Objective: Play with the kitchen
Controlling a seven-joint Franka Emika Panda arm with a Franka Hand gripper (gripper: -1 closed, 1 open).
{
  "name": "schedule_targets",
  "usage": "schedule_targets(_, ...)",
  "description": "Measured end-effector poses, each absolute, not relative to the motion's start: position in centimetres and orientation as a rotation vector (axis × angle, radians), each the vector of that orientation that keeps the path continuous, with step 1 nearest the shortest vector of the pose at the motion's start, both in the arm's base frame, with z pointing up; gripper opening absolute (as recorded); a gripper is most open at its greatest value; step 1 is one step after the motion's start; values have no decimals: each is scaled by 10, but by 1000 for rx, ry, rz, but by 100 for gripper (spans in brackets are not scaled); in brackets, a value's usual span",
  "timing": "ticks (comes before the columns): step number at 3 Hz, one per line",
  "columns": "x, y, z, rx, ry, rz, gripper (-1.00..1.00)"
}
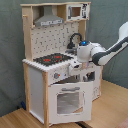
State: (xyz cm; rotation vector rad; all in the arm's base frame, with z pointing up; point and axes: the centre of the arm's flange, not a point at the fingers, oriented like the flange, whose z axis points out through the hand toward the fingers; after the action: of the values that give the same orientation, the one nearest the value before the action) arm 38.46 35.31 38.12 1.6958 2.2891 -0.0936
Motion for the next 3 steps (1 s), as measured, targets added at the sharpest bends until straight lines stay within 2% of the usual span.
schedule_targets(1, 388, 352, 377, 1683, 2313, -83, 100)
schedule_targets(2, 389, 352, 377, 1680, 2319, -80, -100)
schedule_targets(3, 391, 354, 373, 1662, 2350, -59, -100)
